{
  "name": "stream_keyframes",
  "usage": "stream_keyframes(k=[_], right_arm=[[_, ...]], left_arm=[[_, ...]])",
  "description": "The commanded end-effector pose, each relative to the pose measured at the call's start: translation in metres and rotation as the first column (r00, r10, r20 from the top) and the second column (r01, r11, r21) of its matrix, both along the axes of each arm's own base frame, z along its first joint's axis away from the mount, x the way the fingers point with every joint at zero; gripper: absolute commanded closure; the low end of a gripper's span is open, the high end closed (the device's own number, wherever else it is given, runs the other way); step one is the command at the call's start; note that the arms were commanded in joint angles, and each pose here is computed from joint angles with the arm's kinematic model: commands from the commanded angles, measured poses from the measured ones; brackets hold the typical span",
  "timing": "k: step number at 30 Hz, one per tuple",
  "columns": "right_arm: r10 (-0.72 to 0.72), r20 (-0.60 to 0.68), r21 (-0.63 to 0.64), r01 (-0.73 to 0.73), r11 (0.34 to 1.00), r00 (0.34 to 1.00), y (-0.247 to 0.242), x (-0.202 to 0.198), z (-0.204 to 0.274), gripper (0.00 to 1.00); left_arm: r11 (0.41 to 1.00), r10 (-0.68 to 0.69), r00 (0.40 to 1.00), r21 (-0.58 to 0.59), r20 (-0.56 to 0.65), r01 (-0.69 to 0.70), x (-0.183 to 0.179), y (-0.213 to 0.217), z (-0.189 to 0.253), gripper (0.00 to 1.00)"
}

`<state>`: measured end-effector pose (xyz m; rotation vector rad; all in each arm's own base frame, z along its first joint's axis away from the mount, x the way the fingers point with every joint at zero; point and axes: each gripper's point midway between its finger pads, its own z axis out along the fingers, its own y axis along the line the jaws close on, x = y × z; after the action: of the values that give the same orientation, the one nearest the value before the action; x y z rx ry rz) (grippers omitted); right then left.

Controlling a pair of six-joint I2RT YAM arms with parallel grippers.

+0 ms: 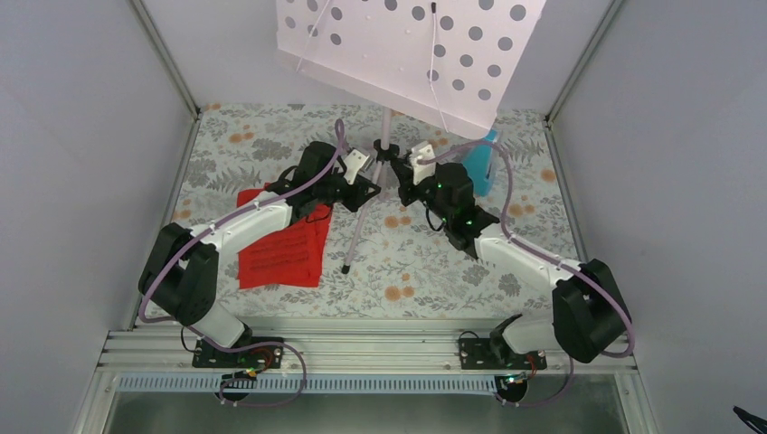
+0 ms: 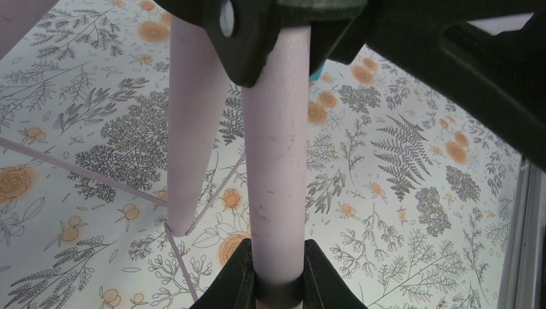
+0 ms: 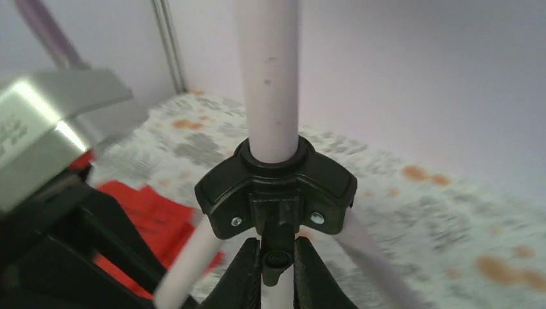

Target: Pack up the instrument practice props

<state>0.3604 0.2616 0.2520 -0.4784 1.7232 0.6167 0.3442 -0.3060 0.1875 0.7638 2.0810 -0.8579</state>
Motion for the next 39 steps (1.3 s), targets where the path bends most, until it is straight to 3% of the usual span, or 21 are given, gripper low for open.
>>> stream_keyframes(k=[1,5,8,10,12,14,17,20,23,26,28,30,35,39], right_arm=[[0.082,0.298,-0.434,0.059,0.899,0.951,0.011,-0.009,0.005,0.89],[0.081,0.411,-0.656,0.233,0.717,0.908,0.001,0.003,-0.008,0.88],[0.046,0.461,-0.698,0.330,0.635,0.886,-0.010,0.012,-0.006,0.87],[0.033,0.494,-0.652,0.344,0.676,0.869,-0.011,0.007,0.012,0.83],[0.031,0.511,-0.562,0.307,0.768,0.859,-0.008,-0.006,0.035,0.76],[0.019,0.528,-0.446,0.258,0.857,0.849,-0.008,-0.024,0.058,0.57],[0.010,0.492,-0.259,0.135,0.956,0.870,-0.015,-0.049,0.071,0.44],[0.032,0.392,-0.075,-0.003,0.997,0.919,-0.021,-0.070,0.056,0.39],[-0.016,0.243,0.143,-0.019,0.990,0.970,-0.037,-0.073,0.034,0.33],[-0.079,-0.049,0.402,0.093,0.911,0.996,-0.057,-0.059,0.013,0.28],[-0.107,-0.266,0.509,0.234,0.828,0.958,-0.068,-0.046,0.002,0.23],[-0.048,-0.418,0.600,0.315,0.736,0.907,-0.070,-0.042,-0.003,0.18],[0.276,-0.585,0.747,0.375,0.548,0.763,-0.044,-0.043,0.007,0.18],[0.484,-0.570,0.811,0.360,0.461,0.664,-0.018,-0.043,0.026,0.17]], left_arm=[[1.000,0.008,0.995,0.013,0.097,-0.009,0.010,0.004,0.019,0.98],[1.000,0.006,0.995,0.010,0.095,-0.007,0.010,0.003,0.019,0.98],[1.000,0.005,0.995,0.010,0.096,-0.006,0.010,0.003,0.019,0.98],[1.000,0.006,0.995,0.010,0.096,-0.007,0.010,0.004,0.020,0.98],[1.000,0.009,0.995,0.012,0.098,-0.010,0.010,0.004,0.020,0.98],[1.000,0.009,0.995,0.014,0.097,-0.010,0.010,0.004,0.019,0.98],[1.000,0.008,0.996,0.015,0.091,-0.009,0.010,0.003,0.017,0.98],[1.000,0.009,0.996,0.014,0.092,-0.011,0.010,0.004,0.017,0.98],[1.000,0.011,0.996,0.014,0.093,-0.013,0.010,0.004,0.017,0.98],[1.000,0.012,0.996,0.017,0.092,-0.014,0.010,0.005,0.016,0.98],[1.000,0.012,0.996,0.019,0.092,-0.014,0.010,0.005,0.015,0.98],[1.000,0.012,0.996,0.016,0.091,-0.013,0.010,0.004,0.016,0.98],[1.000,0.011,0.996,0.013,0.092,-0.012,0.010,0.004,0.017,0.98],[1.000,0.010,0.996,0.012,0.092,-0.011,0.010,0.004,0.017,0.98]])
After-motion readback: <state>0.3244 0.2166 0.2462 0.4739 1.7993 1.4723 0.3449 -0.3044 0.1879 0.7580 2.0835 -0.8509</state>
